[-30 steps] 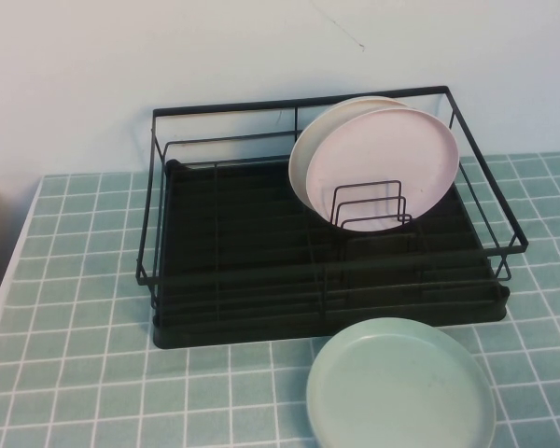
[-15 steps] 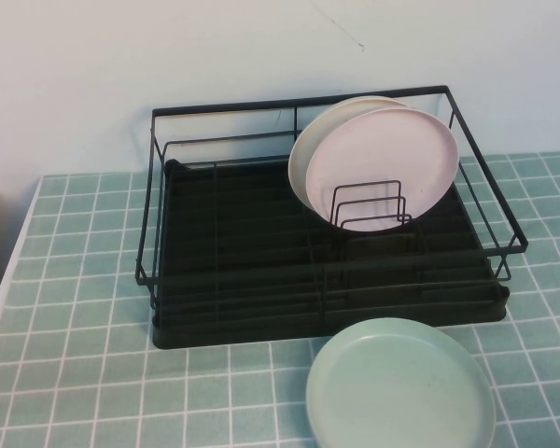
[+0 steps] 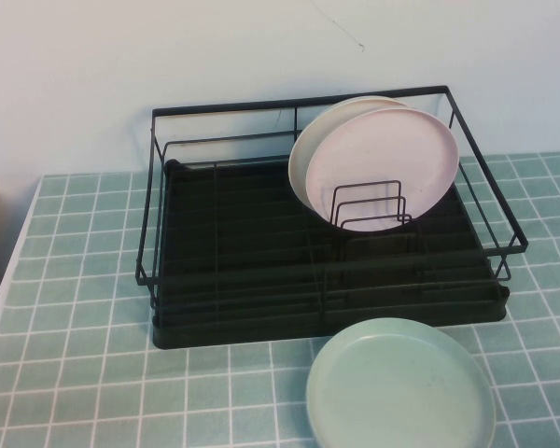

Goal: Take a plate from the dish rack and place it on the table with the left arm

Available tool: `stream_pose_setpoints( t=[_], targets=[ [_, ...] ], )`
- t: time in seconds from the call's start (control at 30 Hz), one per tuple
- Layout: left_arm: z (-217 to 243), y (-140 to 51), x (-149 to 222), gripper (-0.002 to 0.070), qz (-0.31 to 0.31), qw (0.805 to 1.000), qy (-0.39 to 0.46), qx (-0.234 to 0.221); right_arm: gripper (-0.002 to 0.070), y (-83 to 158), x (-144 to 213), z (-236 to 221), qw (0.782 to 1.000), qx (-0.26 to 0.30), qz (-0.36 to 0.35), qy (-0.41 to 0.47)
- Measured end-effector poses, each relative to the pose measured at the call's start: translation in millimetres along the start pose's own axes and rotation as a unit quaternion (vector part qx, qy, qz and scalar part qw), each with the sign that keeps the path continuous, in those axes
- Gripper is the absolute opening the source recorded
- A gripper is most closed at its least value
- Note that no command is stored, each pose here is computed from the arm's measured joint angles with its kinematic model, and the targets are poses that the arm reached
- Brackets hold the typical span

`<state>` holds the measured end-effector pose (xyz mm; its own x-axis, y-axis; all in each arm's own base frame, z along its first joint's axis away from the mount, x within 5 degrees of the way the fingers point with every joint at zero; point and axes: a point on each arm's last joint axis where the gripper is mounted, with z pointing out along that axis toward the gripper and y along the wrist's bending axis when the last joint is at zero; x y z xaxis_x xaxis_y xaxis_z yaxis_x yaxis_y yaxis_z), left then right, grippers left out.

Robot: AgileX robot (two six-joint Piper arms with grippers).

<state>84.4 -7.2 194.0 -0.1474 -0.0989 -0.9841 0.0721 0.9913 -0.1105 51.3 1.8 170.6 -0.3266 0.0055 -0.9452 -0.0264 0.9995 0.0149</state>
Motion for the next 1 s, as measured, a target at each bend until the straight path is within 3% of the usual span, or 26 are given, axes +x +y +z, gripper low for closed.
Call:
stream_pose_setpoints(
  t=[0.5,0.83,1.0],
  targets=[
    [-11,-5.3,15,-0.0002,-0.001,0.997,0.07,0.033,-0.0001,0,0,0,1.0,0.0,0.0,0.0],
    [-28,-6.7,9,-0.0002,0.02,0.999,-0.008,0.05,-0.0001,0,0,0,1.0,0.0,0.0,0.0],
    [-28,-6.5,10,-0.0002,0.02,0.999,-0.007,0.047,-0.0001,0,0,0,1.0,0.0,0.0,0.0]
  ],
)
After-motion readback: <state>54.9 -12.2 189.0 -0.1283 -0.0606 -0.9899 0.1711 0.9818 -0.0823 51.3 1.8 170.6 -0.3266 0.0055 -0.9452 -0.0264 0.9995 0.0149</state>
